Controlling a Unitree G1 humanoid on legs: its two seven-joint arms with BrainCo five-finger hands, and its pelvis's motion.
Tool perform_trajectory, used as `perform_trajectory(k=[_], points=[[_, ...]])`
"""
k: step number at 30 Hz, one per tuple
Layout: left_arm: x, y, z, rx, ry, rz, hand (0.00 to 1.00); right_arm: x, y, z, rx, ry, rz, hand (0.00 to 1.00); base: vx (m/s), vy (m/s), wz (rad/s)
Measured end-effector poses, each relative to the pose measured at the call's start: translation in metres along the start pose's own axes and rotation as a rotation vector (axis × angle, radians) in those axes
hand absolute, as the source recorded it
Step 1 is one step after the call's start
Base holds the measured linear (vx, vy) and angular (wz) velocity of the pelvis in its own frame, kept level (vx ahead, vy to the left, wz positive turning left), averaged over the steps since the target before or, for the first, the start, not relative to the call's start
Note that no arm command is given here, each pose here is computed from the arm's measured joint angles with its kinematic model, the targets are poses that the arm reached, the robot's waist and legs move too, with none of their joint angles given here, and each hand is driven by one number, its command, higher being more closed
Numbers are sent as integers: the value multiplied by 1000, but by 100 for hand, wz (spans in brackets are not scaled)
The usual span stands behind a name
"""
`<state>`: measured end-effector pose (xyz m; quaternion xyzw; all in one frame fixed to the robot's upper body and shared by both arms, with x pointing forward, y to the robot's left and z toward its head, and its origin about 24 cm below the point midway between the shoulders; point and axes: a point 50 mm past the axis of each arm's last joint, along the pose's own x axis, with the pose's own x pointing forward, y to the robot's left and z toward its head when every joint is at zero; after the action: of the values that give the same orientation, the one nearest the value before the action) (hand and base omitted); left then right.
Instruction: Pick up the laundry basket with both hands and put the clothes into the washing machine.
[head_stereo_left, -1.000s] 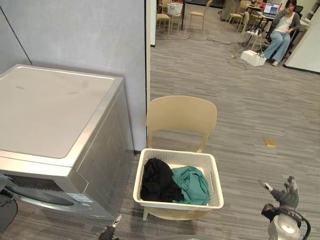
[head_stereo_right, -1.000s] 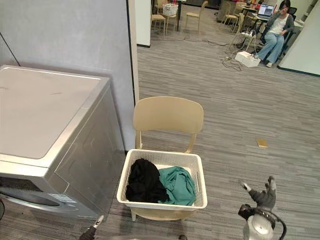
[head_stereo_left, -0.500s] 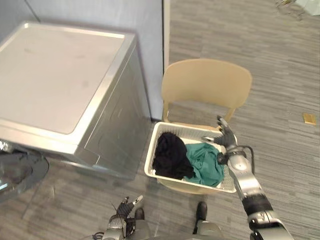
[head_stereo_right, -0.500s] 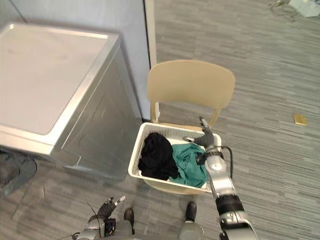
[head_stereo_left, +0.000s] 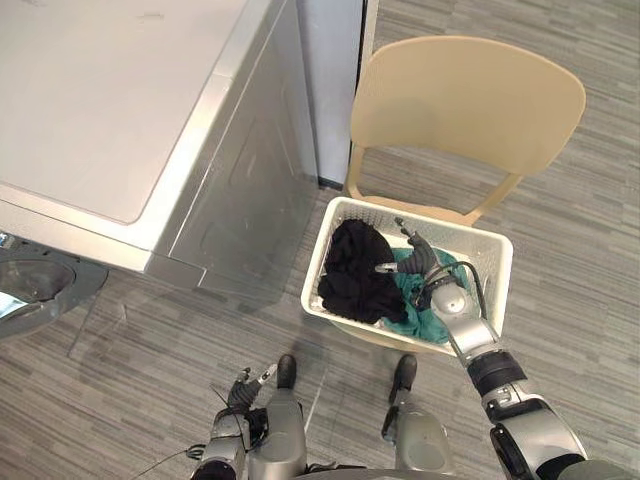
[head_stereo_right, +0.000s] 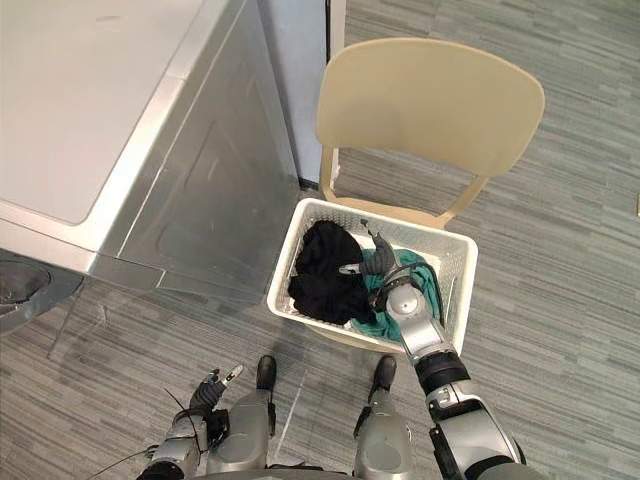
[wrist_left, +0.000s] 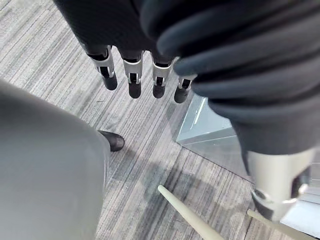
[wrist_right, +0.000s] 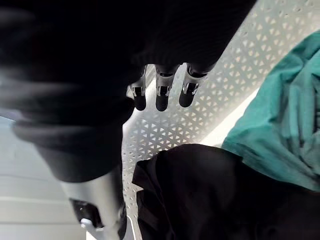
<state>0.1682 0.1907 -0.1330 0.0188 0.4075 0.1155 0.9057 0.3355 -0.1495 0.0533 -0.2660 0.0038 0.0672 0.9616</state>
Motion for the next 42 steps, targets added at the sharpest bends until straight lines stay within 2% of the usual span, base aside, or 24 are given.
perform_trajectory(k=[13,18,24,28,30,35,36,42], points=[[4,-1,24,-11,-83,16,0,4,23,13,-67,-40,82,0,-30,-6,0],[5,-6,34,-24,-123,3,0,16,19,19,-95,-28,68,0,3,-3,9],[6,-5,43,-61,-154,23,0,44,-3,39,-153,-18,4,0,-18,-4,16],[8,-7,54,-96,-182,33,0,52,-23,17,-205,141,-42,0,-1,-2,35],[8,-8,56,-116,-187,32,0,54,-32,17,-217,141,-85,0,2,18,36],[9,-20,71,-100,-225,-6,0,54,-82,18,-259,161,-224,0,-45,34,37],[9,-22,73,-103,-230,-12,0,52,-92,17,-275,168,-247,100,-38,28,27],[9,-23,72,-105,-220,-12,0,53,-73,12,-498,192,-165,100,2,6,6]])
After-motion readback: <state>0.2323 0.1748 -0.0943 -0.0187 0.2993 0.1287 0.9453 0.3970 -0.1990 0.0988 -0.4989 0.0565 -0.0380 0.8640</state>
